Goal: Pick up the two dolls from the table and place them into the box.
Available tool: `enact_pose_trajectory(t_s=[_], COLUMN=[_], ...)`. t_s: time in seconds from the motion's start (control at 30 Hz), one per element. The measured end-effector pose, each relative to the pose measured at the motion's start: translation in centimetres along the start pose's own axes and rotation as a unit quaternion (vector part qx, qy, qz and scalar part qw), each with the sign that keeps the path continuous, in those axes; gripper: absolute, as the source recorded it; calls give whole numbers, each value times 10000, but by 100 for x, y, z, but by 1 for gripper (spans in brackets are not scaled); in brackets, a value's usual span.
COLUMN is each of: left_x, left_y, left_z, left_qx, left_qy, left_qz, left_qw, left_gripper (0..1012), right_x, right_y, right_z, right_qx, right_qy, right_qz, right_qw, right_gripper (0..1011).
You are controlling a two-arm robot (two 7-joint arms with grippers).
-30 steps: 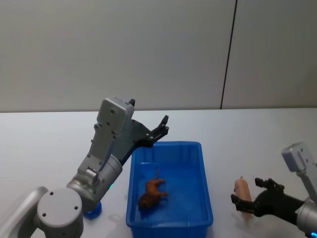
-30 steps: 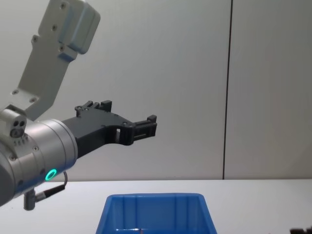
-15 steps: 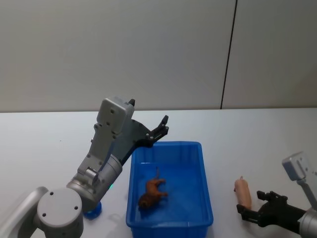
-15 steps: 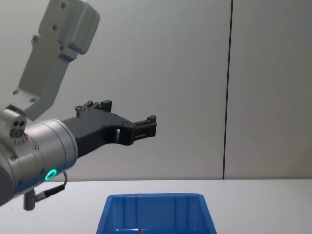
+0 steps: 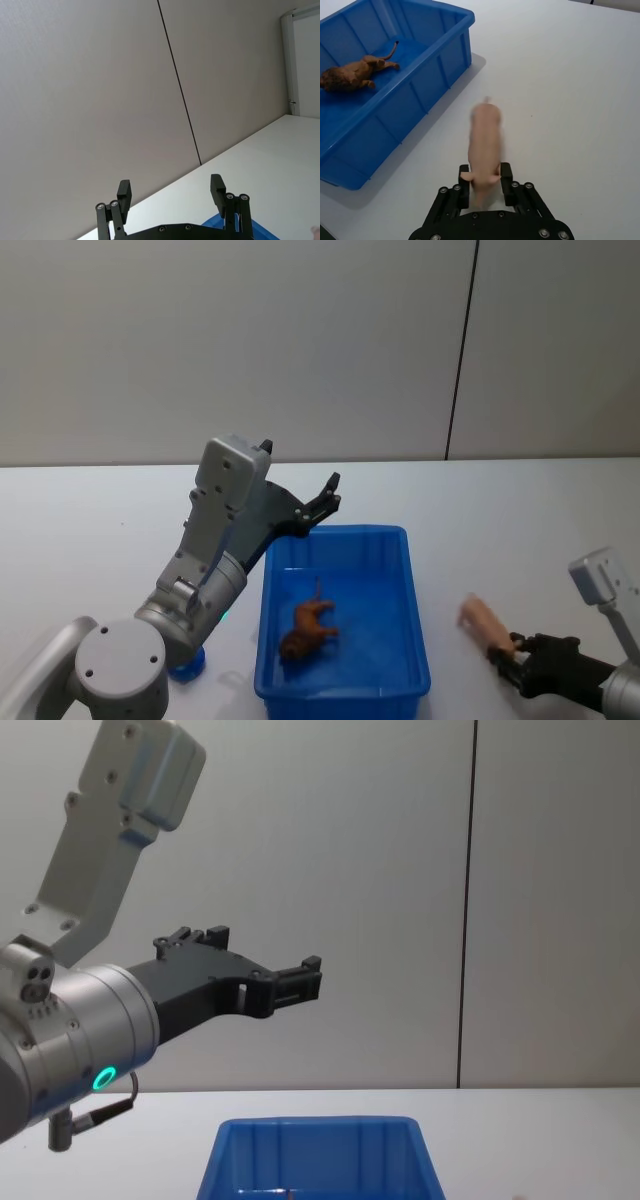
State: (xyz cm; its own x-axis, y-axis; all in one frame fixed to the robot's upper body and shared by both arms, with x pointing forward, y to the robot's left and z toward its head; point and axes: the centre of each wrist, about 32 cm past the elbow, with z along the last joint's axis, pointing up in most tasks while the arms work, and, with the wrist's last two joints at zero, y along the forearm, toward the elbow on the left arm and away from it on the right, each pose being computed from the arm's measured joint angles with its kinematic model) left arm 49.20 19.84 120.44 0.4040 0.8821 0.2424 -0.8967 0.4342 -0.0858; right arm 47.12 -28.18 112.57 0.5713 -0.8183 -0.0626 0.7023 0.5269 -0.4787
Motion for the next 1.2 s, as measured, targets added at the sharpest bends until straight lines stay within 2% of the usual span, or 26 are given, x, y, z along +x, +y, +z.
enact_pose_trajectory(t_s=[0.17, 0.33, 0.57, 0.77, 0.9, 1.2], left_x=[0, 0, 0, 0, 0, 0], left_y=[0, 0, 0, 0, 0, 0], left_z=[0, 0, 0, 0, 0, 0], left_qx=[0, 0, 0, 0, 0, 0], left_qy=[0, 0, 0, 0, 0, 0], left_qz=[0, 0, 0, 0, 0, 0], left_qw=[10000, 10000, 10000, 10000, 10000, 10000], left_gripper=[1001, 1001, 1001, 1001, 1001, 1001], right_x=[-17, -42, -98, -180, -231, -374], right_y=[2, -2, -3, 21, 54, 191], right_z=[16, 56, 175, 380, 500, 717], right_qx=[116, 300, 676, 1107, 1292, 1426], right_qy=[-59, -167, -367, -596, -723, -941], right_qz=[-25, -38, 3, 217, 406, 865], right_qw=[9999, 9994, 9970, 9918, 9881, 9815], right_gripper=[262, 254, 254, 254, 254, 255])
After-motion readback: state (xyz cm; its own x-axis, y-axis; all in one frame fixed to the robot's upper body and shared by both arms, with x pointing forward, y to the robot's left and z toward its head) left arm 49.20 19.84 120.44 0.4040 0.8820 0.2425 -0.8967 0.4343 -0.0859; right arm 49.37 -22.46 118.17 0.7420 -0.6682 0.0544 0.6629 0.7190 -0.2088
